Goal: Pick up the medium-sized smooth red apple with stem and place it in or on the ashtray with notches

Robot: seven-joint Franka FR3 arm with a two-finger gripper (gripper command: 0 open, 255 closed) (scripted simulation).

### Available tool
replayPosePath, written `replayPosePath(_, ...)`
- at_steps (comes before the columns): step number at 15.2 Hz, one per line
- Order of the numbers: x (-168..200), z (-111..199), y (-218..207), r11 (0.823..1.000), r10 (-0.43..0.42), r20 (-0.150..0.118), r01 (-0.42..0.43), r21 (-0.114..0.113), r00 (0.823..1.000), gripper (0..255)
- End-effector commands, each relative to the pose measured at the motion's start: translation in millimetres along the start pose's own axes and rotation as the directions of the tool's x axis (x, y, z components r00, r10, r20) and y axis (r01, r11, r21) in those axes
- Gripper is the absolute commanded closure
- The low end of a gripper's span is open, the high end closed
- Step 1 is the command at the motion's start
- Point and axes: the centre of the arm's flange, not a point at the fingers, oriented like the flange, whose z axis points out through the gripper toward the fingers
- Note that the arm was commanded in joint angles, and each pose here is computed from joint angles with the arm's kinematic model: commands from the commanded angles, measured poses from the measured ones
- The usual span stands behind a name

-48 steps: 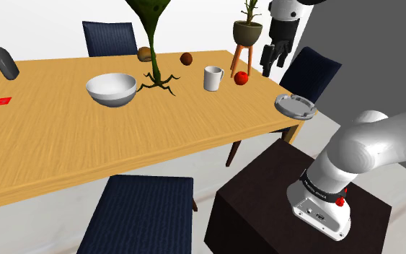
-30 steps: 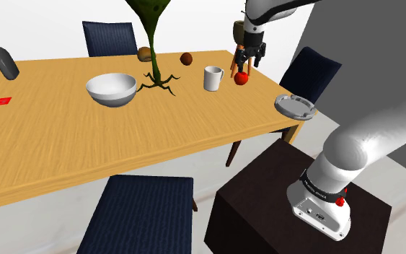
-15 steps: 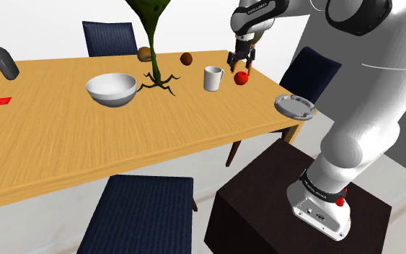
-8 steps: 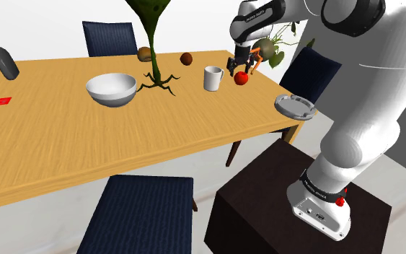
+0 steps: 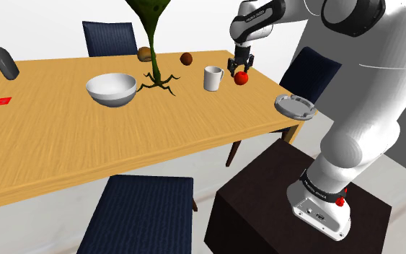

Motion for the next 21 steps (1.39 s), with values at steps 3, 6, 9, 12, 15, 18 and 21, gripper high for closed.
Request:
replayPosePath(3, 0.0, 0.6, -0.2, 1.000, 0.000, 0.001, 0.000, 0.000, 1.000, 255)
replayPosePath(6, 0.0, 0.6, -0.2, 1.000, 0.000, 0.001, 0.000, 0.000, 1.000, 255)
replayPosePath(9, 0.3, -9.9, 1.4, 1.000, 0.000, 0.001, 0.000, 0.000, 1.000, 255)
replayPosePath(12, 1.1, -25.5, 3.4, 1.000, 0.000, 0.001, 0.000, 0.000, 1.000, 255)
replayPosePath(15, 1.9, -41.2, 5.4, 1.000, 0.000, 0.001, 0.000, 0.000, 1.000, 255)
replayPosePath(18, 2.6, -56.9, 7.4, 1.000, 0.000, 0.001, 0.000, 0.000, 1.000, 255)
replayPosePath(21, 3.3, -72.6, 9.4, 1.000, 0.000, 0.001, 0.000, 0.000, 1.000, 255)
